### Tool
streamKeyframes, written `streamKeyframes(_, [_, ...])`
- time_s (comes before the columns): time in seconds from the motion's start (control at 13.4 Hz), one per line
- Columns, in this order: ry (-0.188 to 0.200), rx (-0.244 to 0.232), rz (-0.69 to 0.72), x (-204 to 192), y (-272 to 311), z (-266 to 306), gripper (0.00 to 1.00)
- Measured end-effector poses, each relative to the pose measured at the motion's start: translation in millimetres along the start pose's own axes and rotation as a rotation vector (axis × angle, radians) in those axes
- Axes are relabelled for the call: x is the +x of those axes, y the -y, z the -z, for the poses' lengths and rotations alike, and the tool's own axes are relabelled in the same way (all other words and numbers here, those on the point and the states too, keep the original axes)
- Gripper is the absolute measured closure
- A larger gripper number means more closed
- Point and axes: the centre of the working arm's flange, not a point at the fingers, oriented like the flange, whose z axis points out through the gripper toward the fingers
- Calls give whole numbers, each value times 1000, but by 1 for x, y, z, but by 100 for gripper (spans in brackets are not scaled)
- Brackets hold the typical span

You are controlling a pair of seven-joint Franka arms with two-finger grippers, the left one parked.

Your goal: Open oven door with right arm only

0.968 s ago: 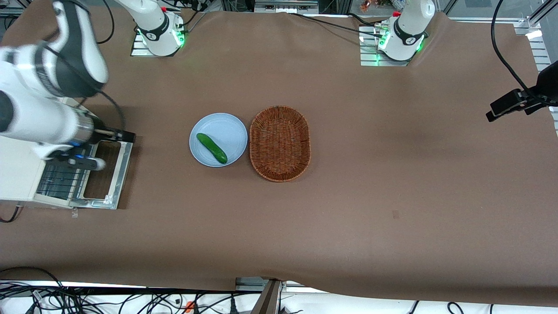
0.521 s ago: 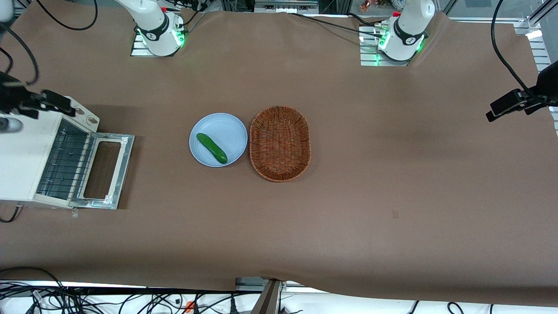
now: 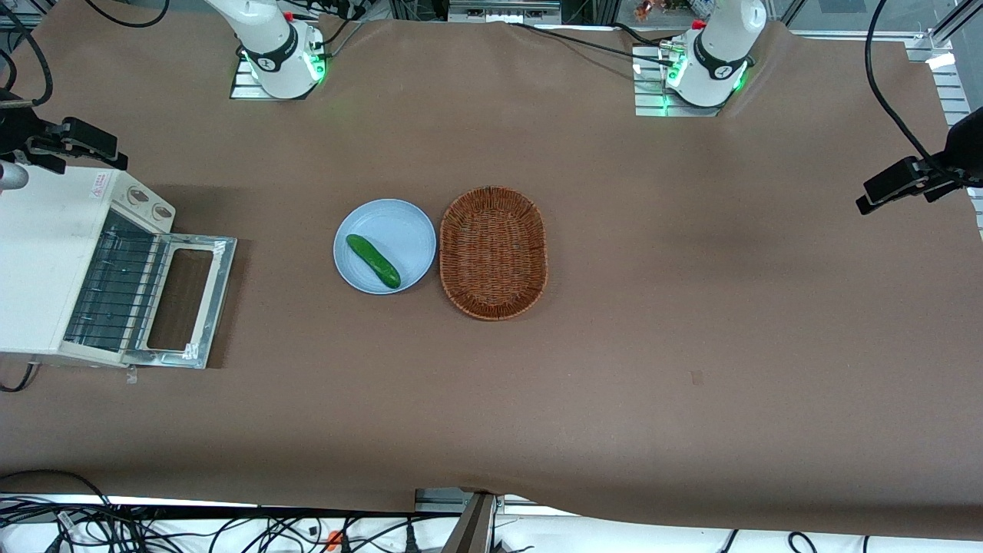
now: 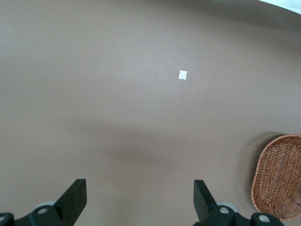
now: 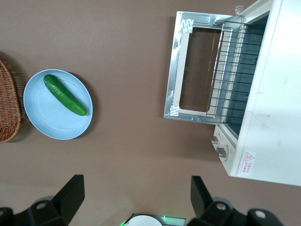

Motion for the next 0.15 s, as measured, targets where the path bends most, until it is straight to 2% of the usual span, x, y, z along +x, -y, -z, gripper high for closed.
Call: streamKeyframes(0.15, [-3,-2,5,2,2,-1,0])
